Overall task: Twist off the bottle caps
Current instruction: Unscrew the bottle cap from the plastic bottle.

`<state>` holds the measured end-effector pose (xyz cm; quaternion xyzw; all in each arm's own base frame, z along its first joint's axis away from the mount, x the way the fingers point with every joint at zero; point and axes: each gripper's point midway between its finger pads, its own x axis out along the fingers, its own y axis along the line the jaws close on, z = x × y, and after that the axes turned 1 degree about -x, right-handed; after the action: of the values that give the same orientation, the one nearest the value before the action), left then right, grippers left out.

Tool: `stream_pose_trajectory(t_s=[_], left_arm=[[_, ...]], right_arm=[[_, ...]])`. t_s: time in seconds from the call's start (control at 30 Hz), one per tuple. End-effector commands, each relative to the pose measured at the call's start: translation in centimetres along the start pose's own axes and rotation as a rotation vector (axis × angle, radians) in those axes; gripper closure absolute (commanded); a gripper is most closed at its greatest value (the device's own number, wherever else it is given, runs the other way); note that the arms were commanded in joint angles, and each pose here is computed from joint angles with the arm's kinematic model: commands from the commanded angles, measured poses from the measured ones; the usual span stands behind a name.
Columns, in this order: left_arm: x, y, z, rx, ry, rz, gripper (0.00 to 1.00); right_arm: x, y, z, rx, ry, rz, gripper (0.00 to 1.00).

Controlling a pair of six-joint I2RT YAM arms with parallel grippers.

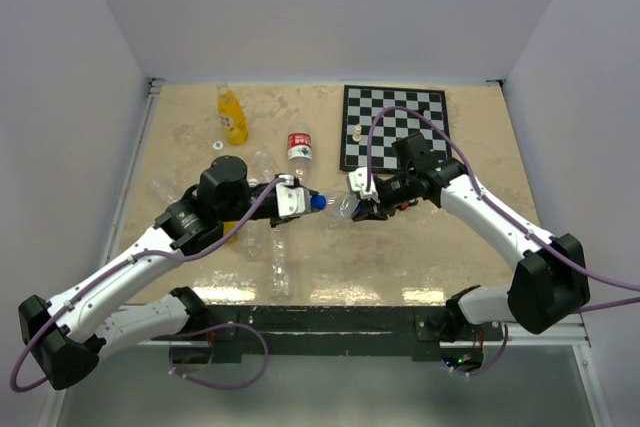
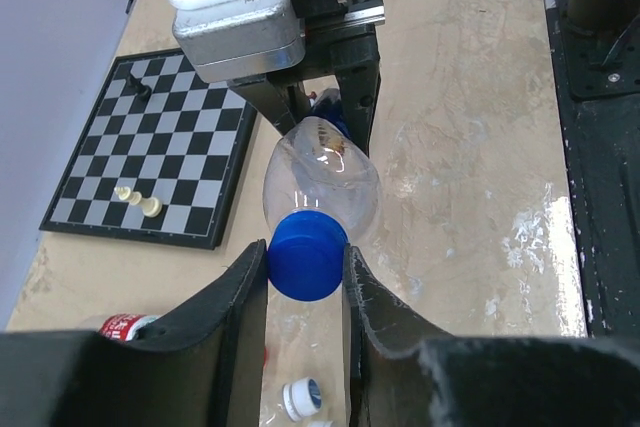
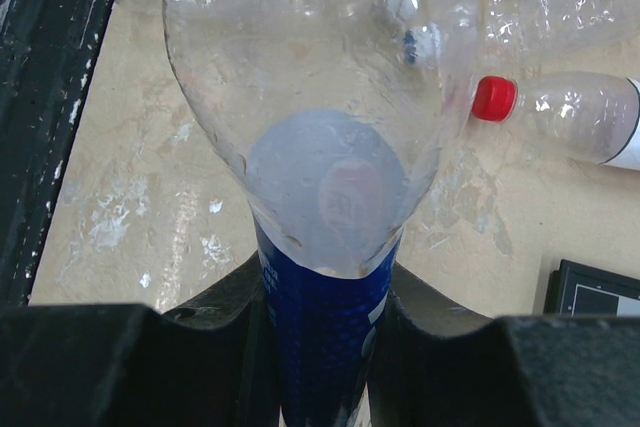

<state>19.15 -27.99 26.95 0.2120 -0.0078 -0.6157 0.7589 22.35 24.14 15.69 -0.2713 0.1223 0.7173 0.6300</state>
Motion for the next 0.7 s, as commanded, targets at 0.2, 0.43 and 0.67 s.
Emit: stream_pose_trajectory(t_s=[0.2, 0.43, 0.67], left_arm=[[-0.8, 1.0, 3.4, -0.257, -0.065, 0.078, 1.0], [-0.7, 2.3, 3.6, -1.082, -0.099, 0.317, 1.0], [0.5, 2.4, 1.9, -1.124, 0.002, 0.392, 1.0]], right_arm=[[-0.5, -0.8, 2.0, -0.06, -0.042, -0.015, 1.0], [-0.4, -0.8, 1.8, -0.053, -0.038, -0.014, 1.0], [-0.4, -0.9, 1.7, -0.049, -0.03, -0.019, 1.0]])
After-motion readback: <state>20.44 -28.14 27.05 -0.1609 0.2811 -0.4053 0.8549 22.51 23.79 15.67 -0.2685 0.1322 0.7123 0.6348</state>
